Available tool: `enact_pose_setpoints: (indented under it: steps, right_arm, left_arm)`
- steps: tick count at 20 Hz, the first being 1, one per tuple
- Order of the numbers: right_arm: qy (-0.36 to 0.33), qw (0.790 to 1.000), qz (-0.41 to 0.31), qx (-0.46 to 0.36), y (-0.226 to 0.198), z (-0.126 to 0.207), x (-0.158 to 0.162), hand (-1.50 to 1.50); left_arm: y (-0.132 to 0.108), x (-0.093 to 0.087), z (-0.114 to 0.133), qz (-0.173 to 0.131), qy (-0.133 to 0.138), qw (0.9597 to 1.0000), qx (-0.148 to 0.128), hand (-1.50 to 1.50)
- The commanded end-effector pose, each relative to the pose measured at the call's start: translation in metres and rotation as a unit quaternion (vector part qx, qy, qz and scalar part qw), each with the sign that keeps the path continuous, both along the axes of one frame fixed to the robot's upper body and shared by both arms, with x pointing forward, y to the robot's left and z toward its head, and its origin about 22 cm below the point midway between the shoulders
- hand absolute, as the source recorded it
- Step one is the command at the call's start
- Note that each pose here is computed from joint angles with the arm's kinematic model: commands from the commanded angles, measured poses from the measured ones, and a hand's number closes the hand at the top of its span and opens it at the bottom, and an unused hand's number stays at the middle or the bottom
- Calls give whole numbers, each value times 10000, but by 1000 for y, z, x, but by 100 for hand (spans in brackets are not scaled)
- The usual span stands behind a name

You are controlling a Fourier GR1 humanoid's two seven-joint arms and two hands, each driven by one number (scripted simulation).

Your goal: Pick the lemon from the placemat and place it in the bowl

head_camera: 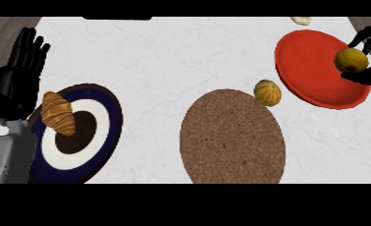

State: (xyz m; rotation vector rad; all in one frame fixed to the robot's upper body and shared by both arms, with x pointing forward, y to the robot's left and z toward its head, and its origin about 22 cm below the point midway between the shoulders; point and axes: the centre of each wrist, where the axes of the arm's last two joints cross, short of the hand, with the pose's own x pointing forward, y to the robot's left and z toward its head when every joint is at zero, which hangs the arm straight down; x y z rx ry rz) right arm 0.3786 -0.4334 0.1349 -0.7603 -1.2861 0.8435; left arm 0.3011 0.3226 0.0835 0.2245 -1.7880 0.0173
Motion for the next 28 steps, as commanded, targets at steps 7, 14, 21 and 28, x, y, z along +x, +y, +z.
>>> enact_pose_setpoints:
  steps: [7, 14, 21, 28]
  right_arm:
    - [-153, 9826, -329, 1824, 6, -40, 11, -150]
    - [-1707, 9498, -988, 2429, -18, -29, 1, -150]
    - [-2111, 9116, -1932, 2950, -85, -18, -44, -150]
    - [-2426, 8902, -2017, 3288, -143, -4, -103, -150]
  left_arm:
    - [-10, -1, -11, -41, -66, 10000, 37, 0]
    - [7, 1, -5, 10, -67, 10000, 0, 0]
    - [-3, 7, 19, 37, -31, 10000, 9, 0]
    - [-5, 5, 1, -59, -53, 9999, -85, 0]
